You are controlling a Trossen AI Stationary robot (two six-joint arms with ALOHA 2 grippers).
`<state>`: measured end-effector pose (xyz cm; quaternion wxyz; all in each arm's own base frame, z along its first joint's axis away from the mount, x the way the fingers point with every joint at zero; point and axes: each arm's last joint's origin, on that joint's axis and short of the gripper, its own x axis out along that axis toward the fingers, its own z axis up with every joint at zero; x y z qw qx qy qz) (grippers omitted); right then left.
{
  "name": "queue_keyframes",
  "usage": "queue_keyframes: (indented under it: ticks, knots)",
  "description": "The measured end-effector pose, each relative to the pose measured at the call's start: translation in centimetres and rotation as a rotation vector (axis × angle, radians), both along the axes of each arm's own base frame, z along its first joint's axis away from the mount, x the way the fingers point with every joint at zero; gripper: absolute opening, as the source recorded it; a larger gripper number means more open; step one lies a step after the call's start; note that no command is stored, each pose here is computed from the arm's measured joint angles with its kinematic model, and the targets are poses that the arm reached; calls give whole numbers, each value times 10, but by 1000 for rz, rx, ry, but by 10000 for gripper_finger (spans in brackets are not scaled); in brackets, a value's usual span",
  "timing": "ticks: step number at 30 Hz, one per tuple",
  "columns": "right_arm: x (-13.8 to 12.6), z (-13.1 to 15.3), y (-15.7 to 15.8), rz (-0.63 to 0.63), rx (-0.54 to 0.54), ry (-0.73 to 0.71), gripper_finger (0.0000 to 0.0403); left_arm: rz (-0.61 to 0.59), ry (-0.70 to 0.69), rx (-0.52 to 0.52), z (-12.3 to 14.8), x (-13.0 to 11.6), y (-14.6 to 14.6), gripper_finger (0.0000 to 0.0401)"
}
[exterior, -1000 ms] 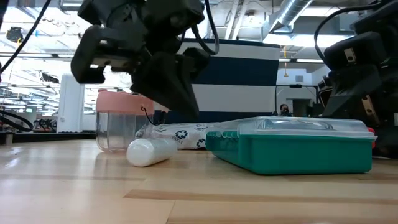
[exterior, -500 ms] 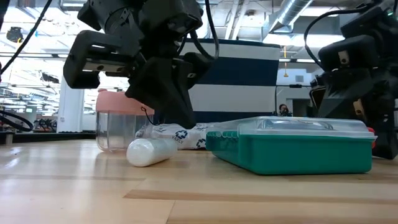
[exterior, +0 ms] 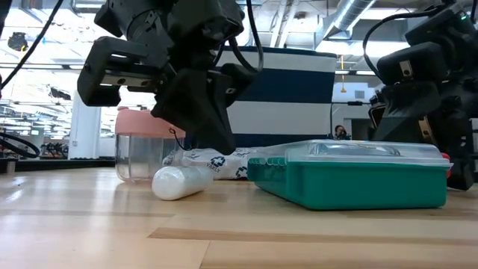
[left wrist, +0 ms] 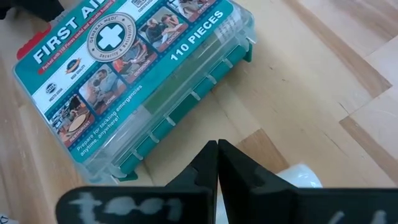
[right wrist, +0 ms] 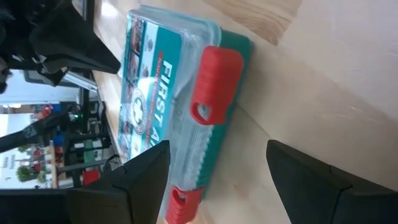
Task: Pick & place medical supplies in basket/bin
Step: Put the first aid kit into the blue bin
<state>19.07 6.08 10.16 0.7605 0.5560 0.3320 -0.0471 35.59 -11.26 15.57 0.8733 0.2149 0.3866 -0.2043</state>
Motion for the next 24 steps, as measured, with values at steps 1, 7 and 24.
queue_keyframes:
  ticks: [1,7,24]
  knots:
    - [1,-1,1,1,5,-3,260,1,0,0,0,0,0,0]
    - [8,-6,9,5,64,-56,260,8,-1,-2,0,1,2,0]
    - [11,-10,6,31,62,-64,260,-3,3,-16,0,1,3,0]
